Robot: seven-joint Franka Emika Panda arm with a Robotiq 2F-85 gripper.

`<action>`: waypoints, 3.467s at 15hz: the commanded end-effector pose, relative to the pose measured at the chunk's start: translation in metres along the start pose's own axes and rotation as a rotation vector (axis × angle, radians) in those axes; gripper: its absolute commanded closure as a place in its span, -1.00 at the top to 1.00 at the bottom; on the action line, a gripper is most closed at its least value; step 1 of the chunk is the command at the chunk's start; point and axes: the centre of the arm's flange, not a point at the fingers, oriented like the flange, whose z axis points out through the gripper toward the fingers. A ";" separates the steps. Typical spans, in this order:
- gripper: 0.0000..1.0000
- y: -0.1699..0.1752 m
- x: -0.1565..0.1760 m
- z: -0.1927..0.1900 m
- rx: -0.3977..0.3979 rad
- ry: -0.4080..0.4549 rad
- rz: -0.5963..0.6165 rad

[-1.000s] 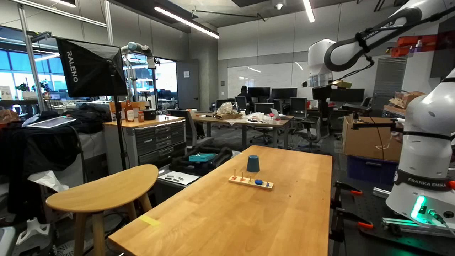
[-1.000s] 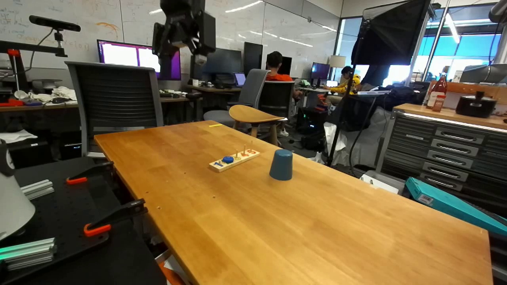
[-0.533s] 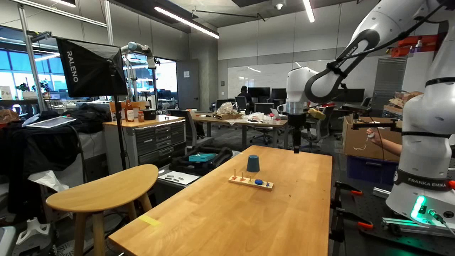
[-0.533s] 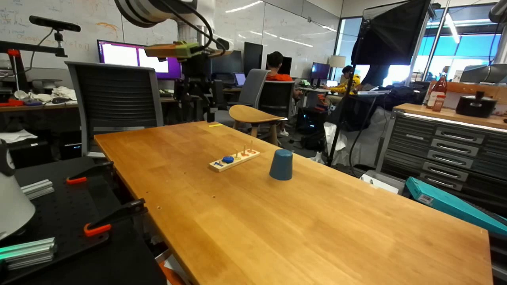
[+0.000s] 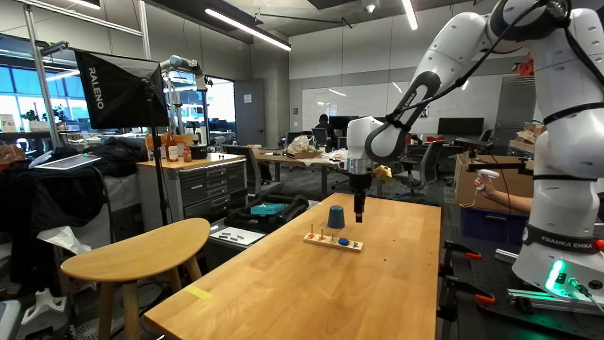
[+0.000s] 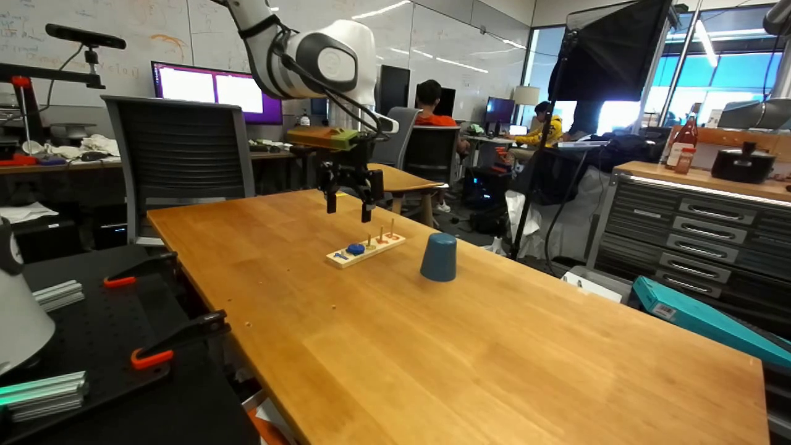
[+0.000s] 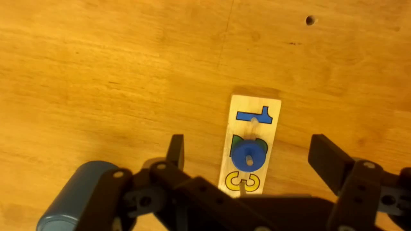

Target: Put the blue disk on the table

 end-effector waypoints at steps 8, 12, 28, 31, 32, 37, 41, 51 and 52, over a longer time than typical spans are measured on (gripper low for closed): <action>1.00 -0.004 0.065 0.070 0.008 -0.020 0.028; 1.00 -0.011 0.066 0.079 0.007 -0.021 0.021; -0.63 -0.020 0.068 0.077 -0.007 0.025 0.008; -0.63 -0.023 0.065 0.053 0.008 0.030 0.004; -0.63 -0.025 0.064 0.042 0.008 0.041 0.000; -0.63 0.012 0.074 -0.005 -0.023 0.074 0.047; -0.63 0.045 0.061 0.023 -0.034 0.026 0.116; 0.37 0.048 0.040 0.072 -0.003 -0.067 0.142; 0.51 0.043 0.045 0.048 0.009 -0.047 0.125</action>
